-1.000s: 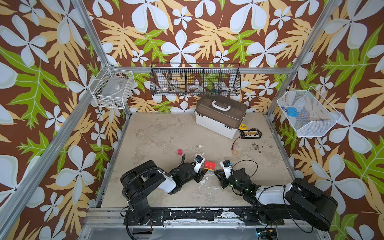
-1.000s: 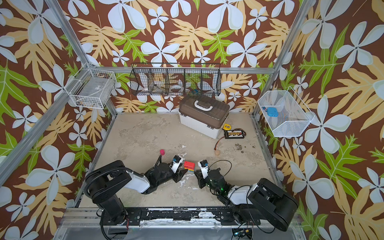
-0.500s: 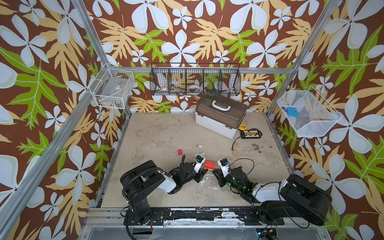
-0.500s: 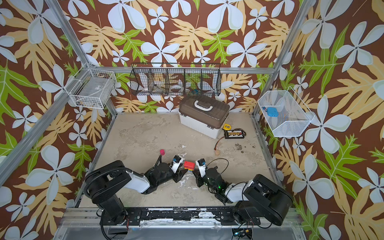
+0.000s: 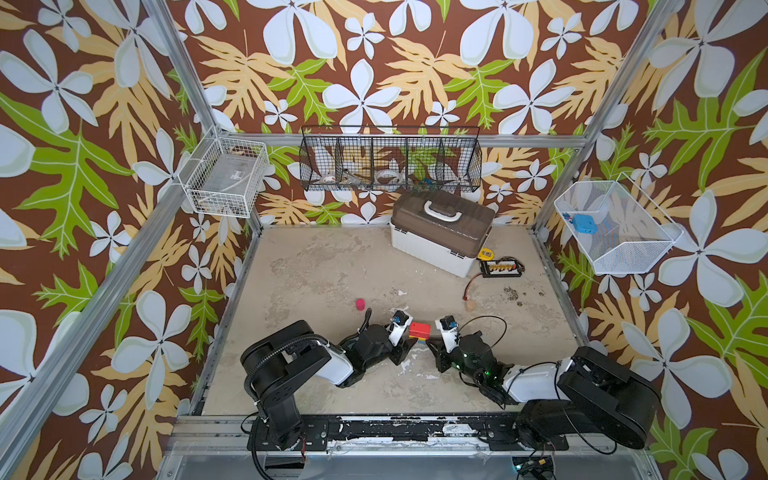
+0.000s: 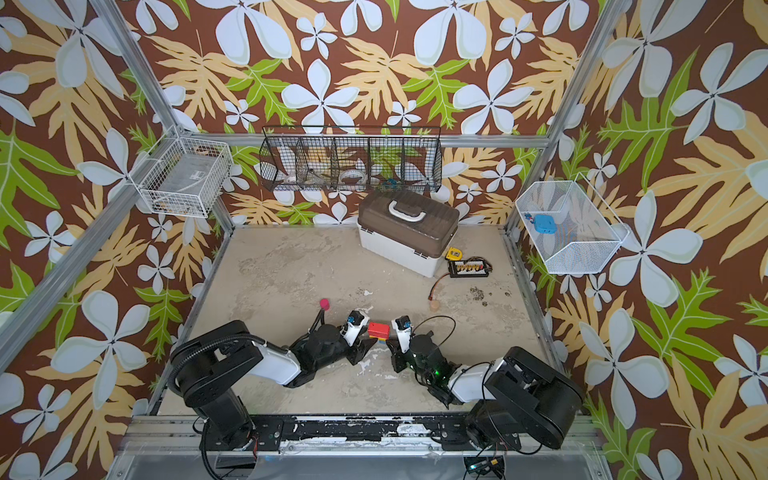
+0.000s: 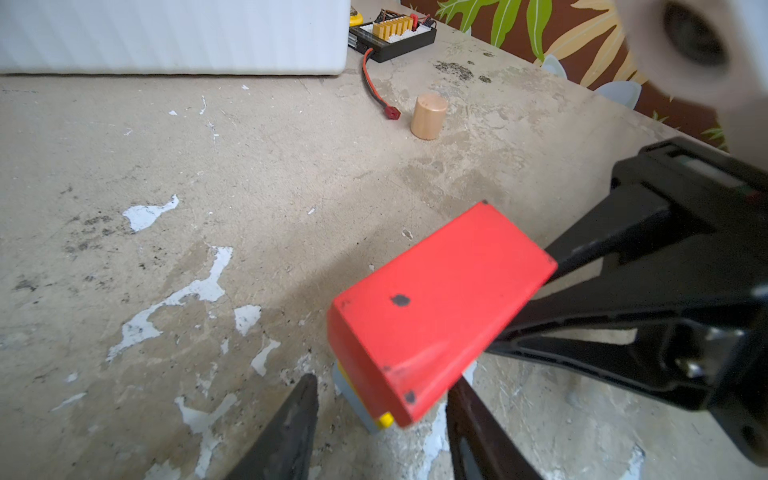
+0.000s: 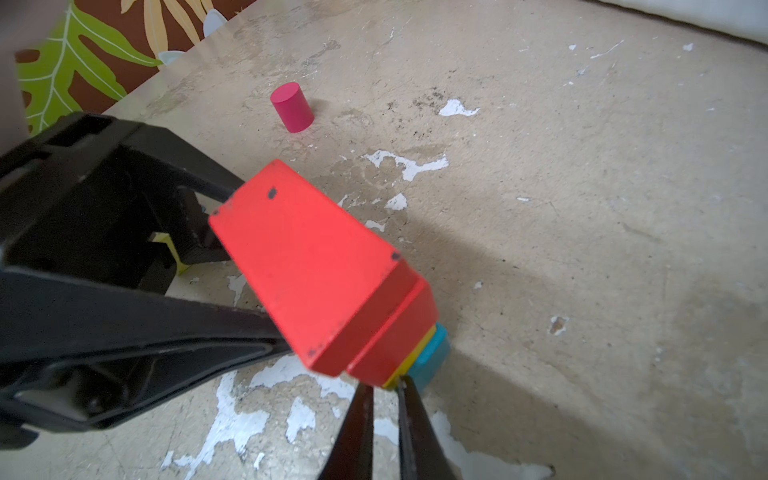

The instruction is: Build the wood block tower

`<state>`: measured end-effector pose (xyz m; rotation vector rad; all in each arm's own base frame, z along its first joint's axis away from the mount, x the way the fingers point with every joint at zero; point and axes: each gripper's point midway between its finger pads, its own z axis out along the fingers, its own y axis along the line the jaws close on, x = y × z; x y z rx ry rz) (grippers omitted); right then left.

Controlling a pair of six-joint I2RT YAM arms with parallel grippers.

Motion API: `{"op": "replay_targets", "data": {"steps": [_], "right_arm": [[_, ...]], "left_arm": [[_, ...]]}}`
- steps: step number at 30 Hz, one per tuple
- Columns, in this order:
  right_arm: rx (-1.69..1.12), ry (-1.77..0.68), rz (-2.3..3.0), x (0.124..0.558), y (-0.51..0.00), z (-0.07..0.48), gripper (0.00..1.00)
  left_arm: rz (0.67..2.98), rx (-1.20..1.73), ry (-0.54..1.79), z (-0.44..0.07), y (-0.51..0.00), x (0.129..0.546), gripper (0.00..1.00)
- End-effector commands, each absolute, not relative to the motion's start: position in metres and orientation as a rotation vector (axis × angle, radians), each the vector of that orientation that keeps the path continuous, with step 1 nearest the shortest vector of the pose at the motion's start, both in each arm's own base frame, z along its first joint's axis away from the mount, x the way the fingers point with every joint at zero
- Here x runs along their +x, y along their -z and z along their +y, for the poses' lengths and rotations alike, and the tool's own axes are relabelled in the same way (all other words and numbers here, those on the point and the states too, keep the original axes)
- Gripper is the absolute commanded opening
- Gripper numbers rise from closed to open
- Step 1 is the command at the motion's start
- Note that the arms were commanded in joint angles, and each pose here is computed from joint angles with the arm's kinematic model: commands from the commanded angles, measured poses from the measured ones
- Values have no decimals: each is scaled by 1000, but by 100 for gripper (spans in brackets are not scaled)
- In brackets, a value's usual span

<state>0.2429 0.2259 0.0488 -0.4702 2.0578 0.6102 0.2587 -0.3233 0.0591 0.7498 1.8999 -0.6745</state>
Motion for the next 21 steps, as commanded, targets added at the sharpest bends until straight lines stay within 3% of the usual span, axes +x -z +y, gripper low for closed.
{"op": "replay_targets", "data": {"steps": [1,21], "right_arm": [[-456,-608,2054,245,-51,226,14],[-358,-585,1963,240,-72,201,16]], "left_arm": [[1875,754,690,-327,-65,259,51],[1841,699,708,-310,-88,250,52]]}}
